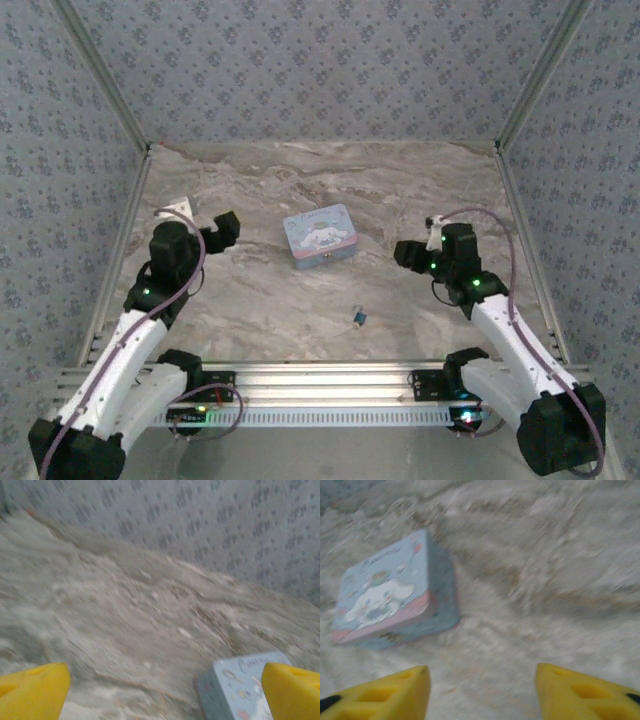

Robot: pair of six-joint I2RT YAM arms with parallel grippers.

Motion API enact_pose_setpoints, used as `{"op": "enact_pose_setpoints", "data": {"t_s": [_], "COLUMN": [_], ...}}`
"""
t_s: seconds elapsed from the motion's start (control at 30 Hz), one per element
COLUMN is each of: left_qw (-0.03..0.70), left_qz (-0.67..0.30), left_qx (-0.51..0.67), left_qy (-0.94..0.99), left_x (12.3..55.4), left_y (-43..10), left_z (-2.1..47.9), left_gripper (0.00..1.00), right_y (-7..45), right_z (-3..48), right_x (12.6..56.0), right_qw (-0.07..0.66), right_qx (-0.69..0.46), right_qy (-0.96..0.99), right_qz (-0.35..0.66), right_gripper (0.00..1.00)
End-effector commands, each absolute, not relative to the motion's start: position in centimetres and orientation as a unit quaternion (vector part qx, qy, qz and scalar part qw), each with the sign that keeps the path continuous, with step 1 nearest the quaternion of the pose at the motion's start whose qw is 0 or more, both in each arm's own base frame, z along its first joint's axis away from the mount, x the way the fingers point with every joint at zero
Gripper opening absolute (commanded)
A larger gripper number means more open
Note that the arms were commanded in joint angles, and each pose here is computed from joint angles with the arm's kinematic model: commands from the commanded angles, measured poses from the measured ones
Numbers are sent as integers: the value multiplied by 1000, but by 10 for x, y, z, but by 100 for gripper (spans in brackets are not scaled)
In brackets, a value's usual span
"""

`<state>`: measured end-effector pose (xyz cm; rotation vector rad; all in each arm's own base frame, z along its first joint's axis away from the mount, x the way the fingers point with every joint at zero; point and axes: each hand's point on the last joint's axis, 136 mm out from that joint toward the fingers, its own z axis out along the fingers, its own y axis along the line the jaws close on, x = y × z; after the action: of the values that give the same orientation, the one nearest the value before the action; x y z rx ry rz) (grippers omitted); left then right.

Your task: Unlock a padlock with a key

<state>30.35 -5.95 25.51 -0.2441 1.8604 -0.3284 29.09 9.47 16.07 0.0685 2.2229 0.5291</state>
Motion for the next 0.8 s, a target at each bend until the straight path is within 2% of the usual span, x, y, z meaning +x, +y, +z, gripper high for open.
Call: {"op": "enact_pose_setpoints", "data": {"t_s": [0.0,0.07,0.1,0.27,0.5,0.77], "left_qw": [626,638,643,640,590,593], "left_qz": [-33,1,11,49,99,90], "left_qx": [-105,-107,-102,-80,-104,-91], "left_qy": [772,763,759,762,795,795], "left_x": [301,297,296,296,308,322], "left_y": [-24,-11,-8,-2,19,23], "left_z": [259,255,253,230,175,156], "left_gripper": [98,98,98,98,98,98], "right_y": [51,27,17,-13,-22,-11], "right_z": [170,168,166,148,127,96], "right_x": [310,318,320,327,350,374], "right_qw": [475,504,515,557,582,588], "right_qx": [59,65,73,64,49,2], "right_qy": [870,859,853,826,808,807], "right_qz": [120,64,36,-53,-79,-59], "right_gripper": [74,98,100,100,100,100]}}
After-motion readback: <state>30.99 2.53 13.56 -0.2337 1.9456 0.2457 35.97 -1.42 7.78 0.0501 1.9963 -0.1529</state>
